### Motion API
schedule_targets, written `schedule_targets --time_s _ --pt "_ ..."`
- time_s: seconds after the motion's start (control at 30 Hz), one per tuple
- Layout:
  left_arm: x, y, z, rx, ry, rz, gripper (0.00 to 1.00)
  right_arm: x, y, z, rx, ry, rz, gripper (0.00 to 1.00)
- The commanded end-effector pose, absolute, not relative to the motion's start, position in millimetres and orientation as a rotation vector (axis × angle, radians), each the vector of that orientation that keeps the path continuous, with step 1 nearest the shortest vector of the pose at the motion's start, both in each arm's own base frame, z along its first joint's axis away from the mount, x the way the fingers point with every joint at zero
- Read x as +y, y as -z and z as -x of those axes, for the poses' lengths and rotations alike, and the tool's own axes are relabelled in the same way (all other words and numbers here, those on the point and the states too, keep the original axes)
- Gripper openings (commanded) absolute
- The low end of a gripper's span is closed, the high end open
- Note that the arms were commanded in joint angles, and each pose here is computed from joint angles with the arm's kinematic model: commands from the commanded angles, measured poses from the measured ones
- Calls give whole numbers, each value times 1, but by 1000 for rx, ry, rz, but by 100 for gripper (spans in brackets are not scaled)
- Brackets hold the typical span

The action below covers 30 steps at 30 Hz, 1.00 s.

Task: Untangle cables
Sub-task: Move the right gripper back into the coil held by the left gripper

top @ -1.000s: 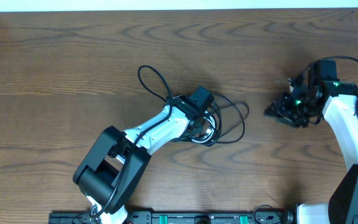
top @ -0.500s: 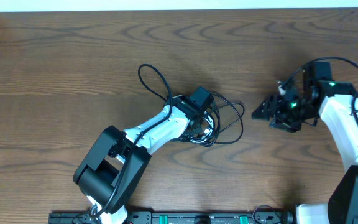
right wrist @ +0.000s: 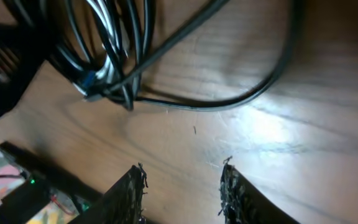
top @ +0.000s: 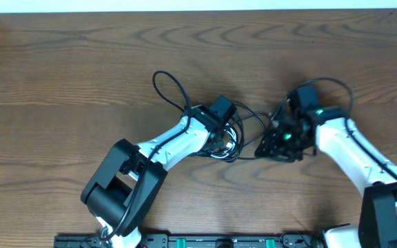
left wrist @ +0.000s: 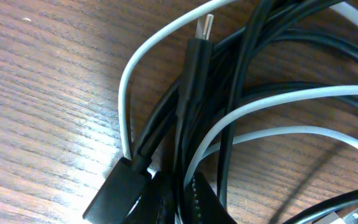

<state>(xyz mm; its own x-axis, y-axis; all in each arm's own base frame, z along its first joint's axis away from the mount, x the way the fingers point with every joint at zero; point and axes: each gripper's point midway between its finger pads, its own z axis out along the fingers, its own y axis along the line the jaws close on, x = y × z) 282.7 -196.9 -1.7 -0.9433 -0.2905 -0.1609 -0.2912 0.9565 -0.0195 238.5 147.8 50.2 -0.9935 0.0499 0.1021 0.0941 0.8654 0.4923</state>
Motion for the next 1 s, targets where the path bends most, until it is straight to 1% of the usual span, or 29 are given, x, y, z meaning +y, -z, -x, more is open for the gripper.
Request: schedule_targets --time_s 0.0,0.17,0.23,0.33,0.43,0.53,0.67,0.8,0.97 --pt "-179 18 -278 2962 -123 446 8 162 -34 -231 -2947 773 199 39" --pt "-179 18 -278 2962 -123 446 8 189 -26 -241 -3019 880 152 37" --pt "-179 18 -278 2962 -123 446 8 196 -24 -246 -3057 893 146 34" --pt "-179 18 -278 2962 -123 446 8 196 -19 -253 -3129 824 207 28" --pt "-179 18 -278 2963 -124 446 8 194 -15 -255 -3161 758 276 25" --pt "-179 18 -278 2962 -123 446 8 199 -16 -255 -3170 763 268 20" --pt "-179 18 -278 2962 -123 447 8 200 -15 -256 -3192 746 254 19" --pt "-179 18 -278 2962 -123 447 8 203 -15 -259 -3217 734 299 17" --pt "-179 18 -278 2963 -124 446 8 210 -17 -259 -3224 756 269 13"
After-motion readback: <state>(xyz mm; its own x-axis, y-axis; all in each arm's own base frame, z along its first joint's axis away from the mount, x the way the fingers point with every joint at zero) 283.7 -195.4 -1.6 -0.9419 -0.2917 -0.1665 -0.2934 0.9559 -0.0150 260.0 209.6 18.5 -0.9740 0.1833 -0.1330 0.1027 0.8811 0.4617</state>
